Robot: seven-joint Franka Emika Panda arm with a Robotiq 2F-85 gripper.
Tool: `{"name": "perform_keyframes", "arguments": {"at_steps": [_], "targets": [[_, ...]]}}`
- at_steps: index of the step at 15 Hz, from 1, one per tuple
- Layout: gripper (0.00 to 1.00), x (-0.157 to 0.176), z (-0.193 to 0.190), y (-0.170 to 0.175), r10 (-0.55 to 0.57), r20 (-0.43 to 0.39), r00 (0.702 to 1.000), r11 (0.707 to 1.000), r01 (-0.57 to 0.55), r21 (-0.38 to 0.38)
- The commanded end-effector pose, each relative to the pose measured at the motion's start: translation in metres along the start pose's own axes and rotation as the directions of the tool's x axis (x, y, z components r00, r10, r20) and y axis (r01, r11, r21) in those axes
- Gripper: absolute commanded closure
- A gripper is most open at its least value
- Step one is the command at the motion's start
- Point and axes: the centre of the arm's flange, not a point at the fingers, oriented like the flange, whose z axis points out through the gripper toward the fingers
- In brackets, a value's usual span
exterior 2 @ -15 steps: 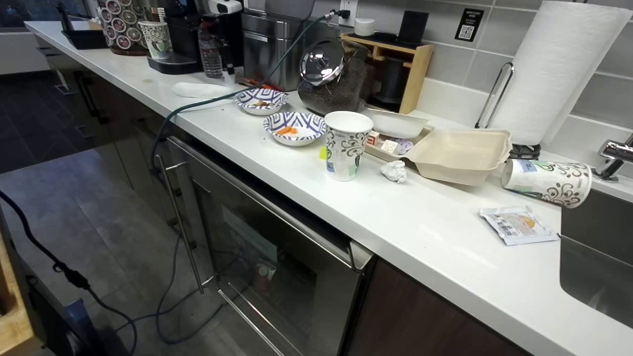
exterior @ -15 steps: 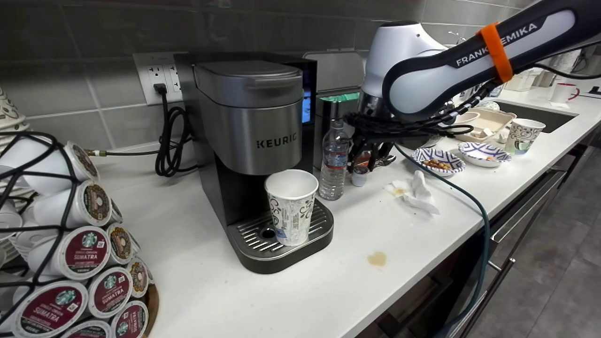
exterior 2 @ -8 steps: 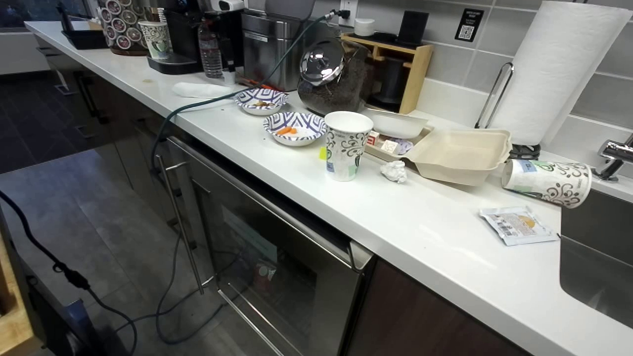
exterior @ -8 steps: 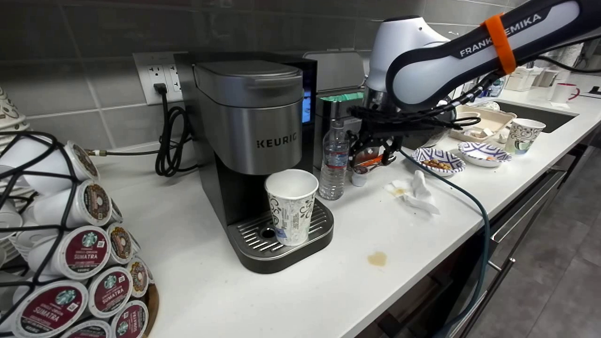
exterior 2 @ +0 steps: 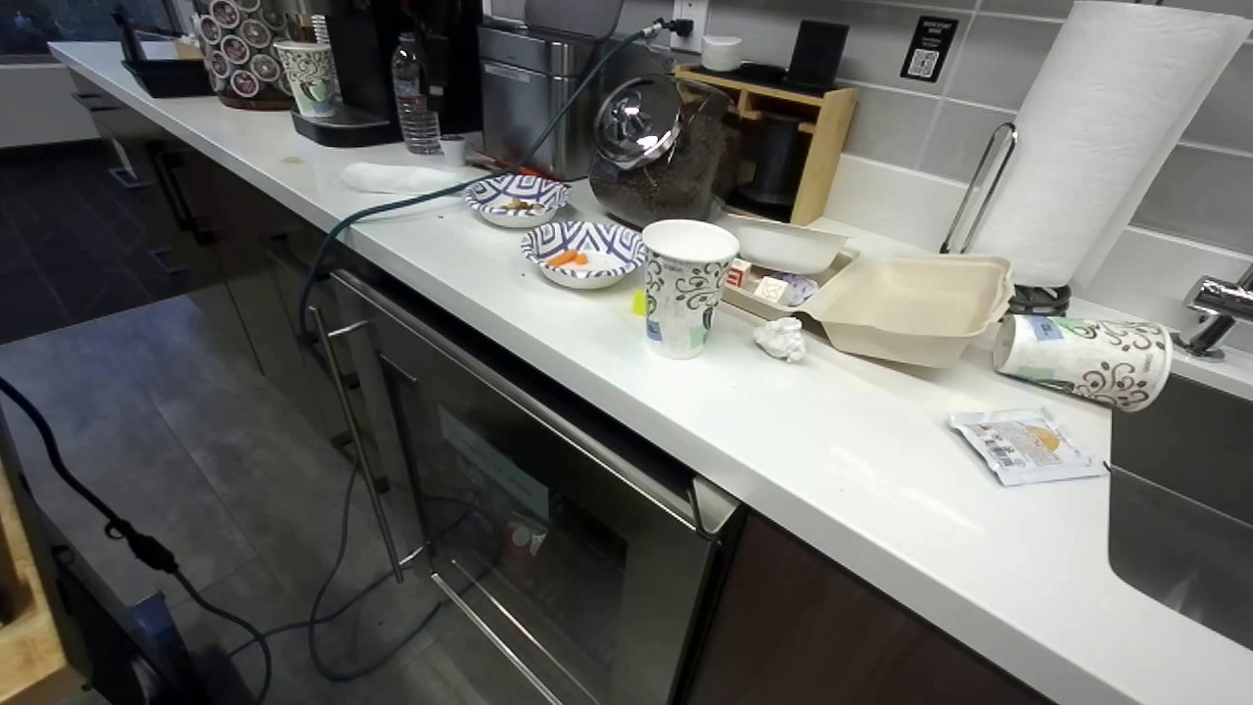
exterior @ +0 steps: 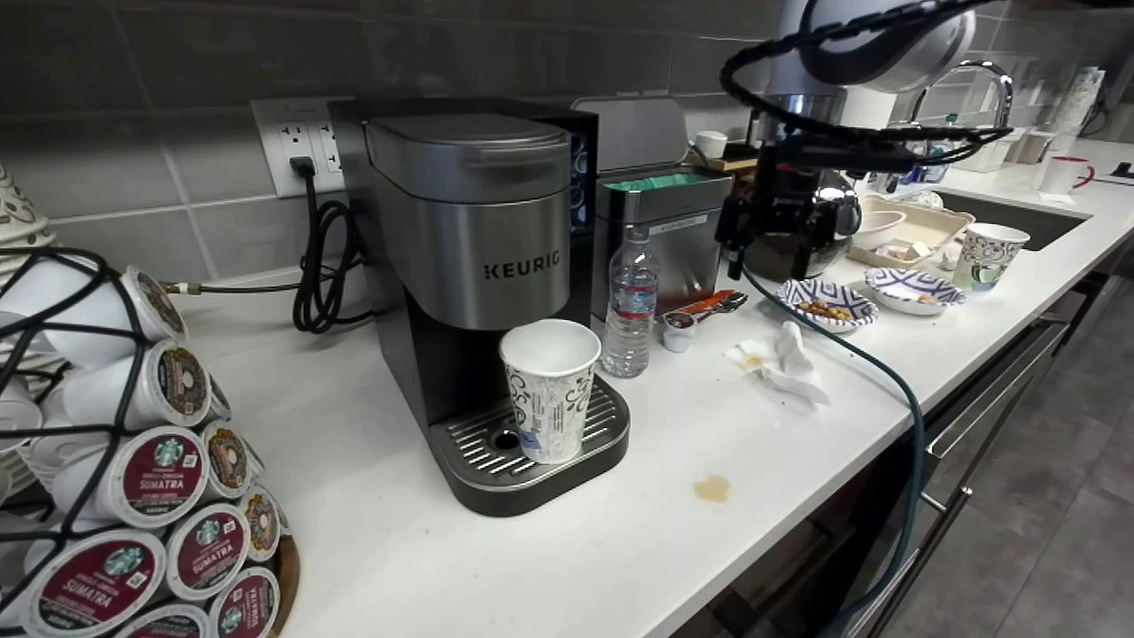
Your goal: Move the coffee pod backwards
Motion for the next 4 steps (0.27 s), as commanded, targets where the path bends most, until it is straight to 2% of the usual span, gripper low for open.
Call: {"name": "perform_keyframes", "arguments": {"at_steps": [1,2,3,4], "targets": [[0.00,-0.017,-0.010,0.049,-0.075,0.155,0.985,0.993,0.060,0.099],[0.00,-0.019,-0.011,0.062,-0.121,0.177,0.977,0.986,0.098,0.134],[0.00,-0.005,-0.013,0.036,-0.066,0.115,0.991,0.995,0.057,0.078],[0.00,-0.003,-0.016,0.045,-0.069,0.118,0.991,0.995,0.059,0.086]]}}
